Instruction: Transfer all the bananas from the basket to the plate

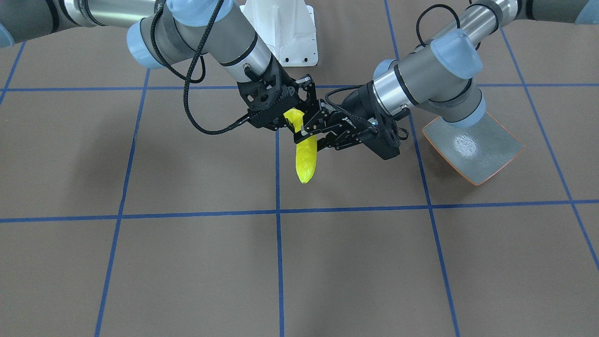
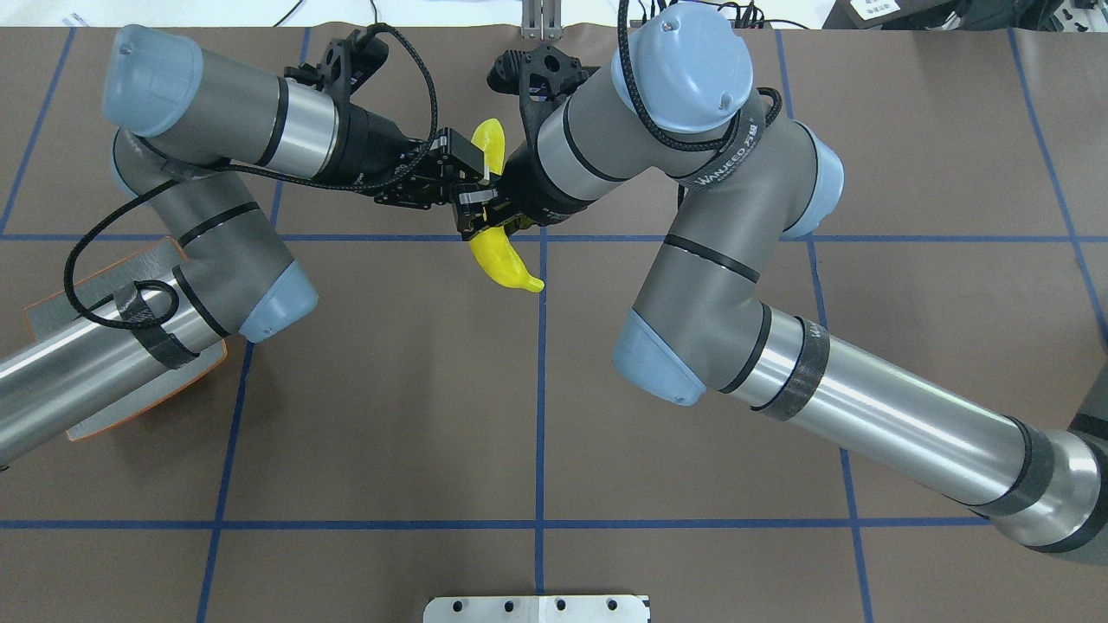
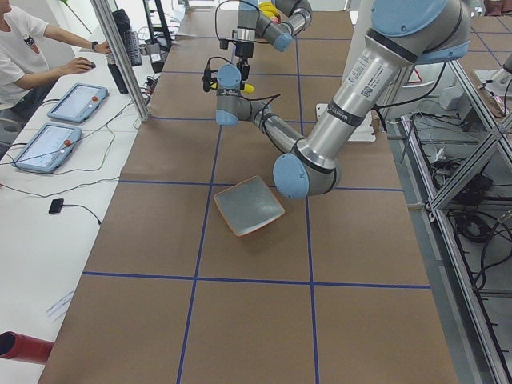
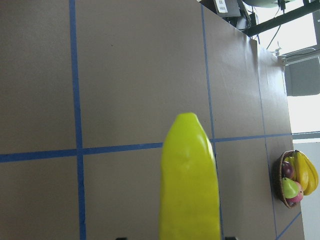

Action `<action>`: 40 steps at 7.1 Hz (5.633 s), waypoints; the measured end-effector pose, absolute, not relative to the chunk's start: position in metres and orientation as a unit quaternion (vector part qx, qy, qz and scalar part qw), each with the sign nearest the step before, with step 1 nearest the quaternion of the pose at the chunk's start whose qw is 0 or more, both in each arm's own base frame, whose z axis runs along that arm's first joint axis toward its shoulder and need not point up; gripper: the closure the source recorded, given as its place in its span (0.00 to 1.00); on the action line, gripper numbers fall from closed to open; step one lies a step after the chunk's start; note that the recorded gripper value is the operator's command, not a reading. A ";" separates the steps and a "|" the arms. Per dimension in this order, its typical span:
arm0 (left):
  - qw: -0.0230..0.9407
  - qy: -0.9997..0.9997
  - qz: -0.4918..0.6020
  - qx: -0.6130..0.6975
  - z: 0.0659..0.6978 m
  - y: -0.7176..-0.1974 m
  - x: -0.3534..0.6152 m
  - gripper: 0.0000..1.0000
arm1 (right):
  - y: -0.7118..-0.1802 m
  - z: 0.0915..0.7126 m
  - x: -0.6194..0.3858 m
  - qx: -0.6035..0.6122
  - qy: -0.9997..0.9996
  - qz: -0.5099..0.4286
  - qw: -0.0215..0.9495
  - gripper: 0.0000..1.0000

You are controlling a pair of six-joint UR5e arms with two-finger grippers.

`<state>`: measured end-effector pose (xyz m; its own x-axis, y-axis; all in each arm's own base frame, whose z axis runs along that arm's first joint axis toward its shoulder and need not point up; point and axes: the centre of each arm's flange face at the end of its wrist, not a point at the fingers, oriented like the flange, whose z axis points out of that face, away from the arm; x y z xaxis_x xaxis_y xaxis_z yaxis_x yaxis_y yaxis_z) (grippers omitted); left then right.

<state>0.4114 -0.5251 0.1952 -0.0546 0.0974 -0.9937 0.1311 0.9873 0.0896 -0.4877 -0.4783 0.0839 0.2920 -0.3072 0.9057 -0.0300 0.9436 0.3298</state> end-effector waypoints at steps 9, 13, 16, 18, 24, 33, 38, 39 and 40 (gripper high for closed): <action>0.716 0.696 0.005 0.042 0.355 -0.533 0.276 1.00 | -0.488 0.197 -0.362 0.118 -0.576 -0.050 0.807 0.00; 0.749 0.661 0.028 -0.017 0.532 -0.539 0.165 1.00 | -0.494 0.239 -0.350 0.102 -0.556 -0.021 0.825 0.00; 0.754 0.655 0.026 -0.038 0.572 -0.526 0.159 0.85 | -0.495 0.243 -0.351 0.098 -0.553 -0.017 0.827 0.00; 0.756 0.653 0.022 -0.045 0.580 -0.527 0.161 0.74 | -0.496 0.245 -0.352 0.095 -0.550 -0.015 0.829 0.00; 0.757 0.651 0.026 -0.048 0.585 -0.522 0.168 0.26 | -0.496 0.245 -0.351 0.091 -0.551 -0.008 0.830 0.00; 0.750 0.661 0.029 0.007 0.545 -0.541 0.143 0.17 | -0.536 0.337 -0.248 0.110 -0.492 0.078 0.860 0.00; 0.778 0.599 -0.102 0.160 0.535 -0.598 0.081 0.18 | -0.540 0.501 -0.093 0.128 -0.393 0.070 0.908 0.00; 0.785 0.579 -0.106 0.191 0.540 -0.603 0.073 0.18 | -0.541 0.524 -0.068 0.128 -0.384 0.062 0.912 0.00; 0.797 0.555 -0.091 0.220 0.545 -0.608 0.063 0.18 | -0.541 0.546 -0.045 0.126 -0.378 0.055 0.916 0.00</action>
<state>0.0627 -0.6077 0.5447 0.3665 0.0991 -0.9251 0.3900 0.8864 0.2495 -0.0451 -0.5408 0.5464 0.7086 0.0044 0.7056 -0.1952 0.9622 0.1900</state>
